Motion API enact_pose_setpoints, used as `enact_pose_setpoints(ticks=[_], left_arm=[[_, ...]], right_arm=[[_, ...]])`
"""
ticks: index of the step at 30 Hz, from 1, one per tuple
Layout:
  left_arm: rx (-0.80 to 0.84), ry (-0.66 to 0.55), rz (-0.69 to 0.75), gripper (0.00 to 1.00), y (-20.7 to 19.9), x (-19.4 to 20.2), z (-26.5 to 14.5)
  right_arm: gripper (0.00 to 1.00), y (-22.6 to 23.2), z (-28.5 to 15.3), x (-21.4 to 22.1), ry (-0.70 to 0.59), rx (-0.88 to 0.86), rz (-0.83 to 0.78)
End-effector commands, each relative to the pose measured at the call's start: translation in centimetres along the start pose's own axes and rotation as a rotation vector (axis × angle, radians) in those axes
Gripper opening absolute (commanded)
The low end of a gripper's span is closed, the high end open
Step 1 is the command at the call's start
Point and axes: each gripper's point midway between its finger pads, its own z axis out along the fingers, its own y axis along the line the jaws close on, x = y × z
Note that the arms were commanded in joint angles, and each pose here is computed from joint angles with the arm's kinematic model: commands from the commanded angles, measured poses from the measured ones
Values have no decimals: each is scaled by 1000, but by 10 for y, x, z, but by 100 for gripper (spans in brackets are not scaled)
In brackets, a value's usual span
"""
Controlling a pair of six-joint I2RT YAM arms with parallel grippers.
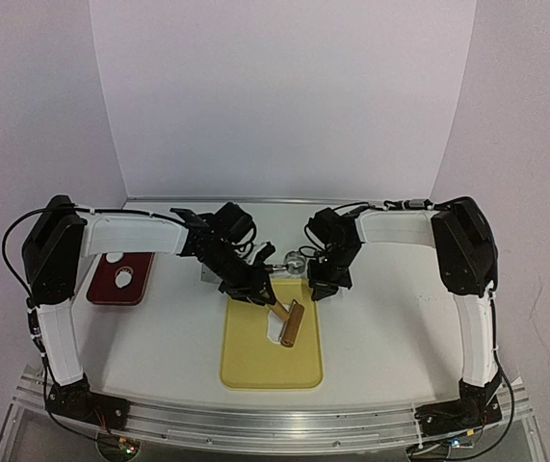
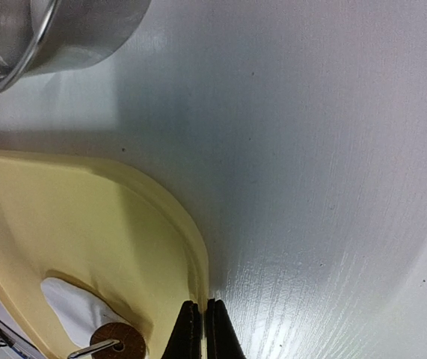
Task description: Roll out the dumpling wrappers from the dough
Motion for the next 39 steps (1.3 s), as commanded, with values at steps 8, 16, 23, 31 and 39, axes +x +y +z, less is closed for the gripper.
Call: enact_pose_setpoints(ticks=[8,16,23,31,39], left_arm=[[-229,76,-104,0,68,27,29],[-274,53,-151,0,80,27,17],[-330,44,-205,0,103,44,-6],[-367,36,-251,0,125,64,-26],[-321,19,-228,0,112,47,-12]], right_arm=[[0,4,-3,-7,-19,3,13],[0,0,-5,-5,-22,14,15],[0,-1,-6,-3,-23,16,13],[0,0,-5,-2,-14,10,11],[0,0,-6,-2,-14,7,8]])
